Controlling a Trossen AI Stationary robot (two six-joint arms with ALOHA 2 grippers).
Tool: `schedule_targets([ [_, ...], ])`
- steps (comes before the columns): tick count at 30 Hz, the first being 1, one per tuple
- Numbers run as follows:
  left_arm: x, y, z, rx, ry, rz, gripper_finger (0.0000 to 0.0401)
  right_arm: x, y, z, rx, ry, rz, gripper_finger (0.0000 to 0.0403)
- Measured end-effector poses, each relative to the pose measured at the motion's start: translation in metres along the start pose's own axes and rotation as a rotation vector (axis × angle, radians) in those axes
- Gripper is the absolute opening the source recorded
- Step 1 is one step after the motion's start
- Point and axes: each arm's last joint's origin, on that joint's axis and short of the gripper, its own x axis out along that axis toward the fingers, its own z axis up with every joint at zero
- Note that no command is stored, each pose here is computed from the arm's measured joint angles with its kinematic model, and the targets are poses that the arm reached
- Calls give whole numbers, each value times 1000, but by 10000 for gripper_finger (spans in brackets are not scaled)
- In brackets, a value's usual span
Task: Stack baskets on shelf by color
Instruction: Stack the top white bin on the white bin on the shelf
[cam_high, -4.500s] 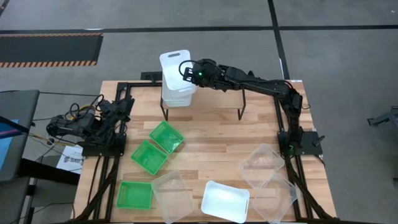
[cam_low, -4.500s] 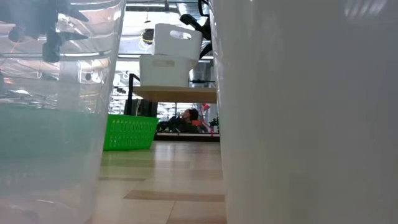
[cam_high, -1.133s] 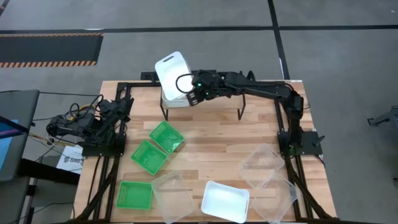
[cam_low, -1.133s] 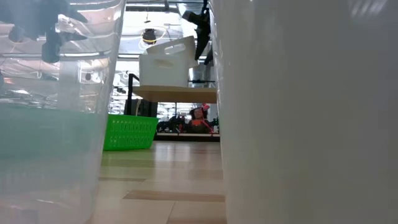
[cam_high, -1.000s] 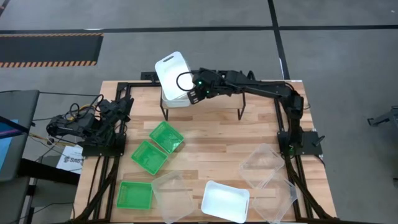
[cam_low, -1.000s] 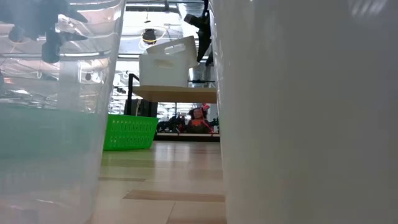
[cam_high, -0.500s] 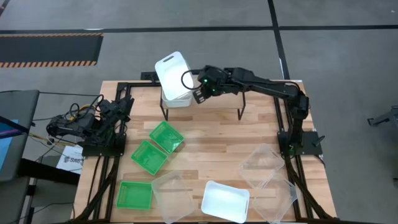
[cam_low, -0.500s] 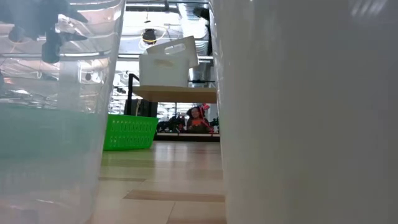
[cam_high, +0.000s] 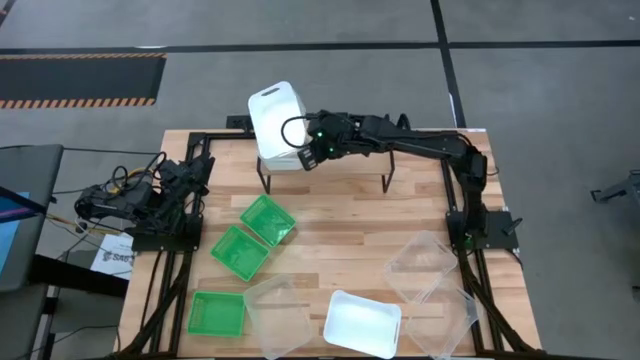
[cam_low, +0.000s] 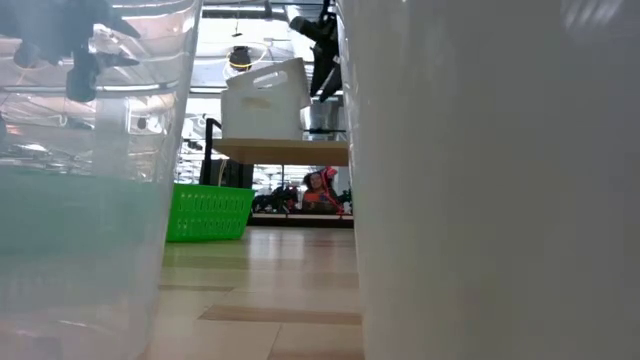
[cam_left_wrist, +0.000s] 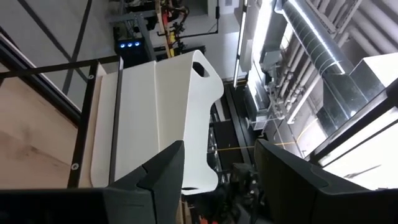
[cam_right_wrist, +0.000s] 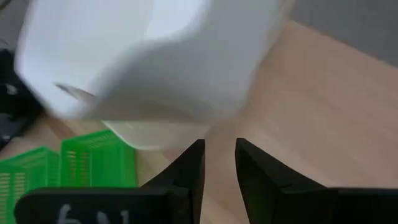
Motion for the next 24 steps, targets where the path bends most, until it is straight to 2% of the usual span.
schedule_targets([
  [6,0,0,0,0,-1,0,185,3,-1,-3,-24,37,-3,110],
  [11,0,0,0,1,1,0,185,-36,-5,4,-48,-13,30,110],
  [13,0,0,0,1,2,0,185,-53,-1,8,-134,-77,76,111],
  [17,0,0,0,2,10,-2,185,-83,15,14,-395,-249,167,120],
  [20,0,0,0,2,9,-2,185,-85,26,14,-531,-313,210,150],
  [24,0,0,0,27,9,-2,185,-73,36,13,-638,-355,231,209],
])
